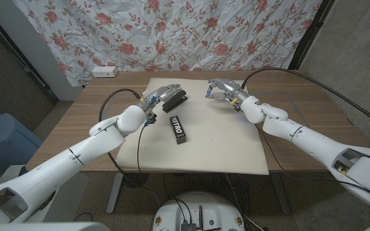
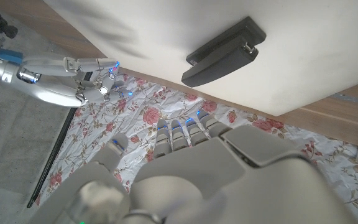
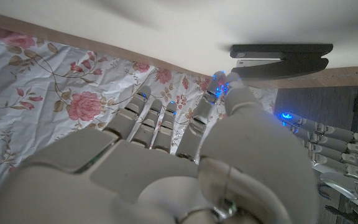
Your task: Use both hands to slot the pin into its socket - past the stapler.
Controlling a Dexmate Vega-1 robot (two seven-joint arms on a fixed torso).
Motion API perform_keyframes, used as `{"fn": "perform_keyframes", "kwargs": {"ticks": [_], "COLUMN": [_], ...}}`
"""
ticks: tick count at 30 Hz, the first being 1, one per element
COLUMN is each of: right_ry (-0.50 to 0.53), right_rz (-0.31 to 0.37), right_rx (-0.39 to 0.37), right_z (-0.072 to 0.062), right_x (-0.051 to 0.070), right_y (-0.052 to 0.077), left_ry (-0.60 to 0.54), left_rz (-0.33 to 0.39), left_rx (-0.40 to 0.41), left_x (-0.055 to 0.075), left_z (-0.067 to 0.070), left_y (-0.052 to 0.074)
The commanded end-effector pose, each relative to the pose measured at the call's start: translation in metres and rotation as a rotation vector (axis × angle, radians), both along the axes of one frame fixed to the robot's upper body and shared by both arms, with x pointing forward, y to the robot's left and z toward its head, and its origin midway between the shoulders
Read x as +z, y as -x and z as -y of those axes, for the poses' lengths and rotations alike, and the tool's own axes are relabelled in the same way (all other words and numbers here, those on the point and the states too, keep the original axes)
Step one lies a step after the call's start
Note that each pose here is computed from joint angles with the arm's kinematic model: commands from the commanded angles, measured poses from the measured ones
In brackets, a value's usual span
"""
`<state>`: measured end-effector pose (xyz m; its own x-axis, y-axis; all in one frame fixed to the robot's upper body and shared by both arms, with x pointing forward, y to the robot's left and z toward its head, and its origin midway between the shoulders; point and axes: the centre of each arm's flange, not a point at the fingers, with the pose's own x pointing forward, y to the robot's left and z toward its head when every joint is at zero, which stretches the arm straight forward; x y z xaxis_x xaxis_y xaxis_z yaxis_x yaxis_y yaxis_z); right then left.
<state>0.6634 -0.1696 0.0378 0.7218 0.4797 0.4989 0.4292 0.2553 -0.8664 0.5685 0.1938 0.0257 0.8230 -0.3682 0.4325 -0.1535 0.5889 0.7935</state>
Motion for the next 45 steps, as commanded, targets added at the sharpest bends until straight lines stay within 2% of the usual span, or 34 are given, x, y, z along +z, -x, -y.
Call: {"fn": "perform_keyframes", "kwargs": {"ticks": [1,12,21,33,40,45], "right_ry": [-0.039,-0.064,-0.093,-0.115,-0.133,-0.135], "right_rz": [0.005,0.005,0.006,0.008,0.004,0.006], "right_rx": [0.013,0.013,0.017,0.025,0.032,0.032], "right_z": [0.008,0.012,0.017,0.020,0.020,0.020], "right_x": [0.002,0.002,0.003,0.002,0.001,0.001], "right_y": [0.001,0.002,0.002,0.001,0.001,0.000], "left_ry": [-0.131,-0.196,-0.272,-0.328,-0.377,-0.403], "left_rz": [-0.006,-0.027,-0.059,-0.095,-0.142,-0.160], "left_rx": [0.011,0.015,0.002,0.019,0.037,0.048], "left_x": [0.003,0.000,-0.009,-0.020,-0.027,-0.028], "left_z": [0.022,0.040,0.061,0.070,0.077,0.081], "left_y": [-0.008,-0.011,-0.014,-0.016,-0.020,-0.020]}}
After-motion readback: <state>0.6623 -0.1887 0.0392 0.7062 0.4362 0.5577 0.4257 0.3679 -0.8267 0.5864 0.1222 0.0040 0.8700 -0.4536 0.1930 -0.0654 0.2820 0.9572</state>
